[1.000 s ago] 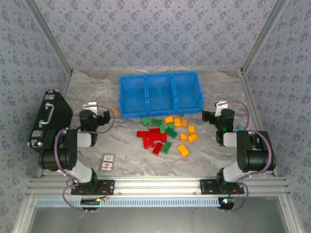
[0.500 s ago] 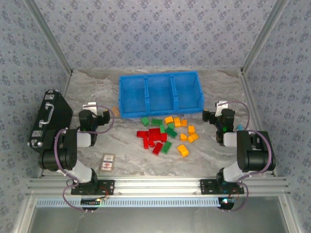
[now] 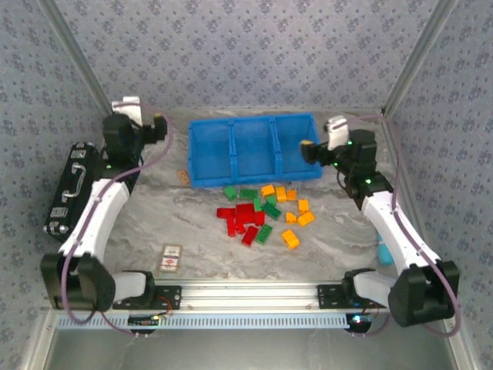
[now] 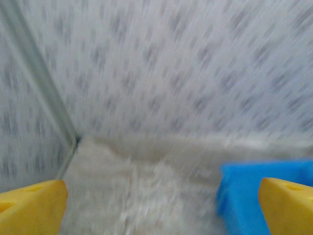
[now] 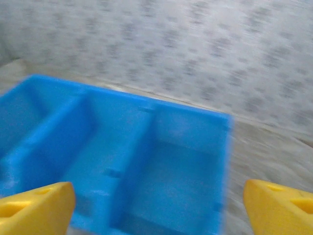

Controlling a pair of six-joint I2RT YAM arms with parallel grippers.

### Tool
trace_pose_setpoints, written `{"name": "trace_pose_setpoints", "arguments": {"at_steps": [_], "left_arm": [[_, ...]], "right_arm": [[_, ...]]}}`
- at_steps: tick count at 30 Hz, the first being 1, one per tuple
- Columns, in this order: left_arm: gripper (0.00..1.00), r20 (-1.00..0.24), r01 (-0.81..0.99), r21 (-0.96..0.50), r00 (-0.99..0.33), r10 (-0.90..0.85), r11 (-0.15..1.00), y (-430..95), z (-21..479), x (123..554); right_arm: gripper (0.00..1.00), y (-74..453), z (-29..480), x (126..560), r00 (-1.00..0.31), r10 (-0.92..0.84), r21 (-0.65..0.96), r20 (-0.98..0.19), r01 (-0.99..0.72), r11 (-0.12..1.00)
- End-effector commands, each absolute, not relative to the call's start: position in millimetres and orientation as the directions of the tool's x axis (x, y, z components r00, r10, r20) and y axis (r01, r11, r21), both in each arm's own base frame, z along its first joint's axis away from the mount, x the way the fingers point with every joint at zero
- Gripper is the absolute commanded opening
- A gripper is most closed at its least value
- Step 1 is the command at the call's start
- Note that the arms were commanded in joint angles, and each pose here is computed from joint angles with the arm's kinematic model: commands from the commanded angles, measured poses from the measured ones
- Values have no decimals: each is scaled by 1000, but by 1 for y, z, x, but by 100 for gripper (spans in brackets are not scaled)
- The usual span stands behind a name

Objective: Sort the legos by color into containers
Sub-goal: Pick up the lego from the center of the table.

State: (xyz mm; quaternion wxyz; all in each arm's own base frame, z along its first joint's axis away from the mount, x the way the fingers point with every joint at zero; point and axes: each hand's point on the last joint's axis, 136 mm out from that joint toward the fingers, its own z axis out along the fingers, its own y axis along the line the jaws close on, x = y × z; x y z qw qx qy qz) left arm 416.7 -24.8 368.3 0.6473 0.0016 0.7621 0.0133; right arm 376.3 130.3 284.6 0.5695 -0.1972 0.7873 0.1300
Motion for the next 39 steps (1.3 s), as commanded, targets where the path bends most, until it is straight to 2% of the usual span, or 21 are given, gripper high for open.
{"name": "trace_pose_setpoints", "arguments": {"at_steps": [1, 5, 10, 13, 19, 23, 28, 36, 39], "left_arm": [[100, -914, 83, 132, -376, 154, 988, -40, 340, 376], [100, -883, 179, 135, -424, 200, 975, -56, 326, 341], [100, -896, 406, -6, -409, 175, 914, -102, 304, 292], [100, -912, 523, -80, -382, 150, 849, -128, 298, 261], [100, -920, 579, -186, -386, 67, 794, -142, 280, 224], [100, -900, 588, -252, -434, 37, 769, -145, 273, 211], [100, -885, 593, -260, -462, 57, 762, -146, 268, 203], [100, -886, 596, -238, -457, 80, 767, -147, 268, 209], [100, -882, 596, -240, -463, 84, 766, -148, 267, 210]], "right_arm": [[95, 161, 190, 328, -565, -306, 46, -766, -523, 851], [93, 186, 151, 297, -627, -363, 35, -689, -529, 848], [90, 201, 115, 260, -698, -385, 113, -604, -553, 825], [90, 206, 95, 253, -717, -413, 107, -561, -558, 823], [86, 216, 61, 258, -746, -454, 90, -488, -560, 824], [82, 220, 41, 264, -748, -484, 72, -453, -572, 817], [76, 224, 26, 270, -743, -506, 53, -437, -583, 811], [57, 226, 16, 276, -744, -533, 35, -402, -594, 803], [54, 220, 14, 274, -753, -528, 27, -393, -583, 812]]}}
